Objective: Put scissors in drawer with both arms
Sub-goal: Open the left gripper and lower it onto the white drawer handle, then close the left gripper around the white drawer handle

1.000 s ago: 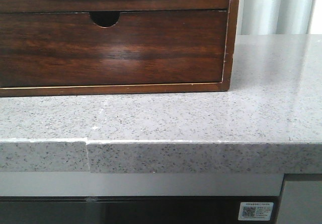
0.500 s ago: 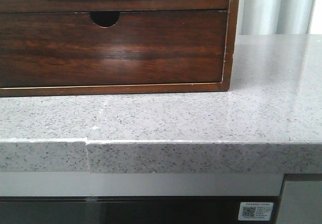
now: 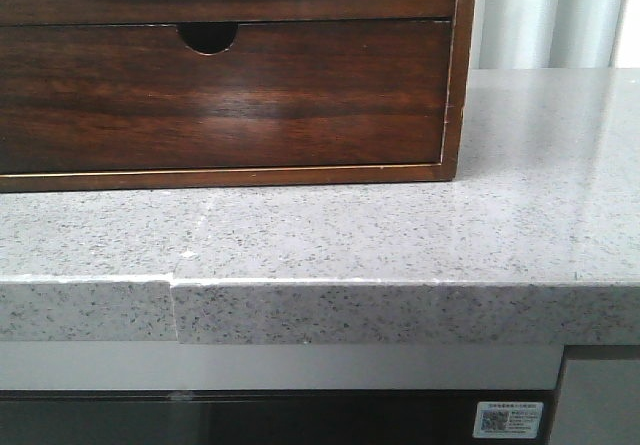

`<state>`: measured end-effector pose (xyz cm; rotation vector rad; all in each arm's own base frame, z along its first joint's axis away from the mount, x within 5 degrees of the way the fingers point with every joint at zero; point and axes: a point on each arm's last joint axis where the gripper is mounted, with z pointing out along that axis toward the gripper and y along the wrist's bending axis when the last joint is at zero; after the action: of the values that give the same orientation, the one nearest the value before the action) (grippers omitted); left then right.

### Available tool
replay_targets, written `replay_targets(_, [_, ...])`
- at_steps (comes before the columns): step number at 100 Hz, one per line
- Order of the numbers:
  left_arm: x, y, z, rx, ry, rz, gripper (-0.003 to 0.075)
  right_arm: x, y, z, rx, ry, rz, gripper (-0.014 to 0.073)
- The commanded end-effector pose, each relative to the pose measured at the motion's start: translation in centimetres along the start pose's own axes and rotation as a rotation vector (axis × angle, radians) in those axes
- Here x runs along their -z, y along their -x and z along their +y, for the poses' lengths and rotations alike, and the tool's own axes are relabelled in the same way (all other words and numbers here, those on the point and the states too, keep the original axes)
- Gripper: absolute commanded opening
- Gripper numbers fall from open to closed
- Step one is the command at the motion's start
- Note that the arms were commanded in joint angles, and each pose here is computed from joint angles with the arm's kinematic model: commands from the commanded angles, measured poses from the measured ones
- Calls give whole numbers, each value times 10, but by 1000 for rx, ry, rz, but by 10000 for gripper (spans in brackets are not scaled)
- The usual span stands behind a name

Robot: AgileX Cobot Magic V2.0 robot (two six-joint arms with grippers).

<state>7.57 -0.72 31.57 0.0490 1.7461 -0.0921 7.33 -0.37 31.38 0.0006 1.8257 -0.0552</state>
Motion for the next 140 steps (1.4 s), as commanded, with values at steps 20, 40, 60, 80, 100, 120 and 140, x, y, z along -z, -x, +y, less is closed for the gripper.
replay_targets(20, [2, 17, 2, -86, 33, -98, 475, 2, 19, -3, 65, -30, -119, 509])
replay_targets(40, [2, 17, 2, -80, 31, -98, 544, 2, 20, -3, 65, -29, -122, 549])
replay_targets(60, [2, 19, 0, -11, 5, -116, 544, 2, 20, -2, 64, -28, -124, 549])
replay_targets(80, [2, 23, -11, 462, -161, -142, 544, 3, 21, -2, 56, -23, -140, 549])
replay_targets(100, [-6, 25, -19, 807, -267, -85, 544, 3, 21, -2, 53, -21, -140, 549])
replay_targets(120, [-31, 20, -25, 1024, -298, 67, 544, 3, 21, -2, 49, -19, -140, 549])
replay_targets(140, [-59, 16, -33, 1109, -342, 211, 543, 3, 21, -2, 49, -19, -140, 549])
